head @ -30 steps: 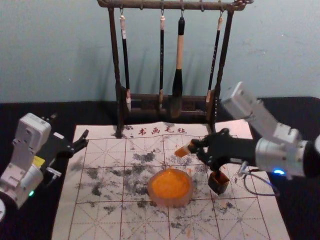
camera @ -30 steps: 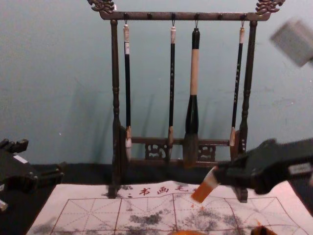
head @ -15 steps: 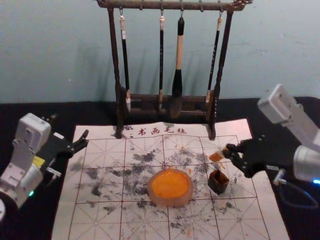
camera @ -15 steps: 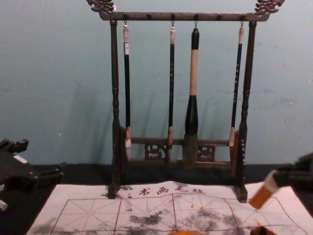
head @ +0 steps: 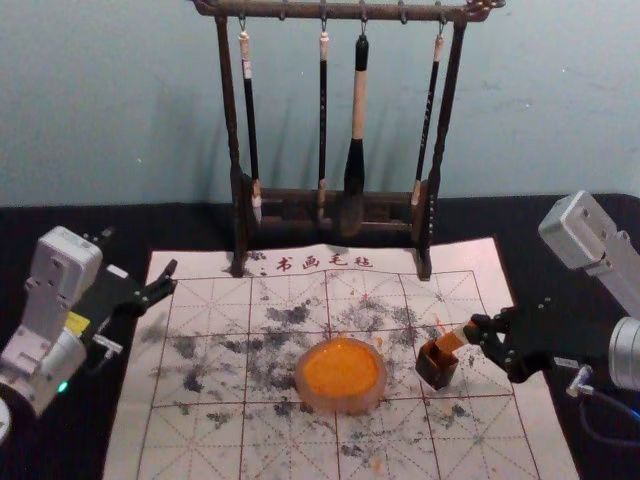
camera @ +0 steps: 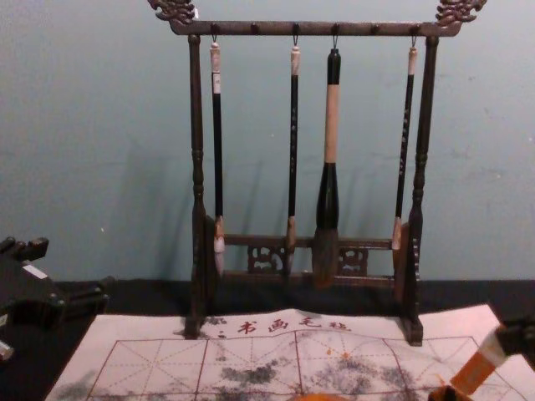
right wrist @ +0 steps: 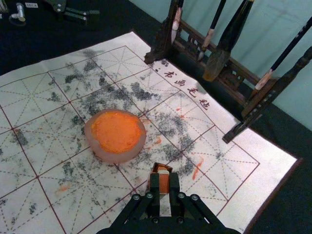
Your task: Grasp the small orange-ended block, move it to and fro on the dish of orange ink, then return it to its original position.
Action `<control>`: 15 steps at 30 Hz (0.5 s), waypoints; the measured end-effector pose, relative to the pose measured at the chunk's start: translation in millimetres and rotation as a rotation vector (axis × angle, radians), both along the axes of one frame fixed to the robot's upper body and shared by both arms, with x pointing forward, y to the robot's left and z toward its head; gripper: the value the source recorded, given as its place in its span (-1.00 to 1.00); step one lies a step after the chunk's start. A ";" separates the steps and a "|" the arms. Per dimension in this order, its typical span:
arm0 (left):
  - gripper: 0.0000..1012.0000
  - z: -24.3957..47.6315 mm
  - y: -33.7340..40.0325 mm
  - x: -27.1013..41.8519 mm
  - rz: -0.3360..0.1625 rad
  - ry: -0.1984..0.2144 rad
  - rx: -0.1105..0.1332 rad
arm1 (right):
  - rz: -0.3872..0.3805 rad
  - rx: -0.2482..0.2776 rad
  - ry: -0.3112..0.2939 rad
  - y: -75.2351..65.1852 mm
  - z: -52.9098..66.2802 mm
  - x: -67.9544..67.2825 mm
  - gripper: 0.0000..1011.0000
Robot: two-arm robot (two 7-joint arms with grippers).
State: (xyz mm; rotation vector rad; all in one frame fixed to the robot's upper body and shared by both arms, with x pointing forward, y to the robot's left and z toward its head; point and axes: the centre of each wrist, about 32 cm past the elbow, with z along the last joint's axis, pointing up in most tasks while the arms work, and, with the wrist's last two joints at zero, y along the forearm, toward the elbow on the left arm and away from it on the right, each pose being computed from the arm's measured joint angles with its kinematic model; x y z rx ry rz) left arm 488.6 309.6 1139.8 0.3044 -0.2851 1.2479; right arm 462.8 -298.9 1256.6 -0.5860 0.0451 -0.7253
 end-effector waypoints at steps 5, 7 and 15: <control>1.00 0.0 0.0 0.0 0.000 0.000 0.000 | -0.001 0.000 0.010 1.9 -2.8 1.0 -0.94; 1.00 0.0 0.0 0.0 0.000 0.000 0.000 | 0.000 0.000 0.012 3.1 -3.6 2.1 -0.94; 1.00 0.0 0.0 0.0 0.000 0.000 0.000 | 0.002 -0.009 0.015 6.1 -6.6 5.1 -0.94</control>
